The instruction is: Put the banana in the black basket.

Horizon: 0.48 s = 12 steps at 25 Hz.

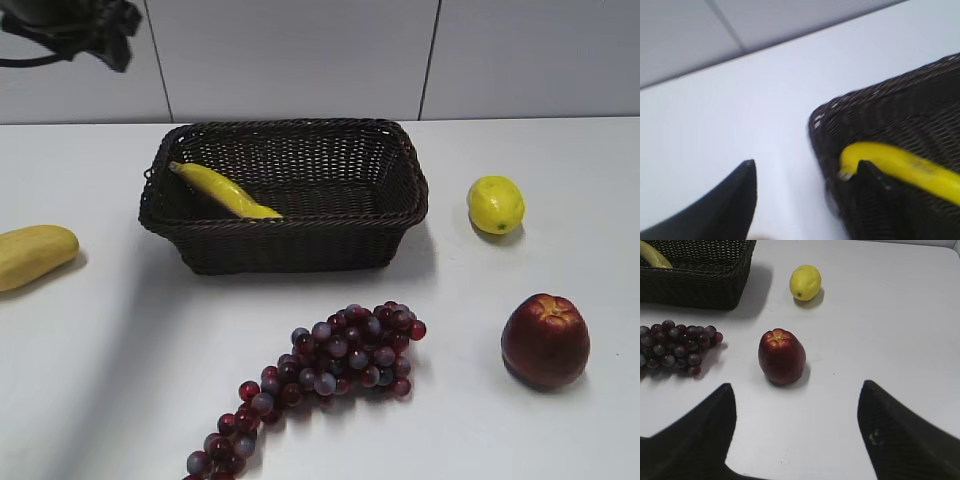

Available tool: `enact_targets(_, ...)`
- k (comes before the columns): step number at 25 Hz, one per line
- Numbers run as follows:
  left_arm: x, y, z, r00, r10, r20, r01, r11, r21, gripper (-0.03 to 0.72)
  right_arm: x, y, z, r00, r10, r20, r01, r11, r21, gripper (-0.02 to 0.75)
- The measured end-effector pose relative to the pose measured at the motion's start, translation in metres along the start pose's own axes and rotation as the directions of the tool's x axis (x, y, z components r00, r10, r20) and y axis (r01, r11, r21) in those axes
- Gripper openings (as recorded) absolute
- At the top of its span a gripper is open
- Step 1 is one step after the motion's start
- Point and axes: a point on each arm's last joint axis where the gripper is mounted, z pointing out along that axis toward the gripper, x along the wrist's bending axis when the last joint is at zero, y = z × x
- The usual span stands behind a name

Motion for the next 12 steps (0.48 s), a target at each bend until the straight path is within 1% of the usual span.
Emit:
enact_targets(2, 0.018, -0.004, -0.010, 0.999, -0.038, -0.022, 0.040, 0.995, 0.092, 0.588, 0.000, 0.000, 0.000, 1.000, 0.000, 0.000, 0.000, 1.000, 0.000, 0.571)
enact_targets(3, 0.024, -0.007, -0.014, 0.998, -0.052, -0.030, 0.056, 0.989, 0.135, 0.587, 0.000, 0.000, 0.000, 1.000, 0.000, 0.000, 0.000, 1.000, 0.000, 0.571)
enact_targets(6, 0.040, -0.016, -0.018, 0.995, -0.090, -0.049, 0.099, 0.972, 0.216, 0.586, 0.000, 0.000, 0.000, 1.000, 0.000, 0.000, 0.000, 1.000, 0.000, 0.571)
enact_targets(8, 0.052, -0.018, -0.020, 0.990, -0.132, -0.054, 0.141, 0.965, 0.220, 0.586, 0.000, 0.000, 0.000, 1.000, 0.000, 0.000, 0.000, 1.000, 0.000, 0.571)
enact_targets(11, 0.073, -0.021, -0.031, 0.977, -0.208, -0.052, 0.214, 0.957, 0.194, 0.586, 0.000, 0.000, 0.000, 1.000, 0.000, 0.000, 0.000, 1.000, 0.000, 0.571)
enact_targets(12, 0.079, -0.022, -0.037, 0.973, -0.223, -0.058, 0.230, 0.956, 0.181, 0.586, 0.000, 0.000, 0.000, 1.000, 0.000, 0.000, 0.000, 1.000, 0.000, 0.571)
